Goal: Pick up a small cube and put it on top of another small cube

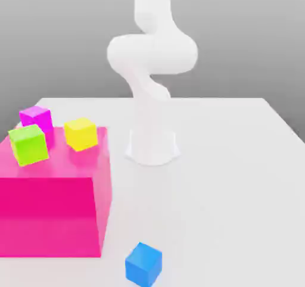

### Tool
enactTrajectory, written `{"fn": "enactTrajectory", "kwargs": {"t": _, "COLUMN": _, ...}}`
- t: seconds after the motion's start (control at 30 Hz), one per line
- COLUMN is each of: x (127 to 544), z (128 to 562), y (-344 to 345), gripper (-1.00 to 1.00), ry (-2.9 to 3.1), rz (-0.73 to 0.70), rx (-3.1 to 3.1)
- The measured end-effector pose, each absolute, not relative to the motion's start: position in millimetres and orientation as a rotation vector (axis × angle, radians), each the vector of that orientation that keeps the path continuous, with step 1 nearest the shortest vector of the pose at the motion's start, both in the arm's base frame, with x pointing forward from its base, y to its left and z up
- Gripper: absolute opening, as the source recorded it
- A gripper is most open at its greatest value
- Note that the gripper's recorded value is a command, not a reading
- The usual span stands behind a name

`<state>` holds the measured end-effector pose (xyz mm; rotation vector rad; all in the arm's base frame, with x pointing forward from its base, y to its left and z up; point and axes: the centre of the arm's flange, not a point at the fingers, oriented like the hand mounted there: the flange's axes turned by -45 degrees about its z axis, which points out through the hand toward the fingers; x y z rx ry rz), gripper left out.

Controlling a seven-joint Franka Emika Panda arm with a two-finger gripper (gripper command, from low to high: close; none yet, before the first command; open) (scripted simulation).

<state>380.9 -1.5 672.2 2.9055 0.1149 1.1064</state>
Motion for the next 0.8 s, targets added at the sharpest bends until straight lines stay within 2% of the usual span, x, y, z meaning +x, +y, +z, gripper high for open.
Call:
{"fn": "enactTrajectory", "kwargs": {"t": 0.2, "x": 447.4, "z": 566.5, "y": -5.2, "gripper": 0.0, "ry": 0.454, "rz": 0.82, "rx": 2.904}}
{"fn": "enactTrajectory", "kwargs": {"t": 0.4, "x": 484.2, "z": 452.5, "y": -9.2, "gripper": 0.0, "ry": 0.788, "rz": 0.549, "rx": 2.878}}
{"fn": "enactTrajectory", "kwargs": {"t": 0.6, "x": 492.1, "z": 334.9, "y": -13.0, "gripper": 0.0, "ry": 1.129, "rz": 0.291, "rx": 2.829}}
{"fn": "enactTrajectory", "kwargs": {"t": 0.8, "x": 471.5, "z": 220.8, "y": -16.2, "gripper": 0.0, "ry": 1.475, "rz": 0.048, "rx": 2.752}}
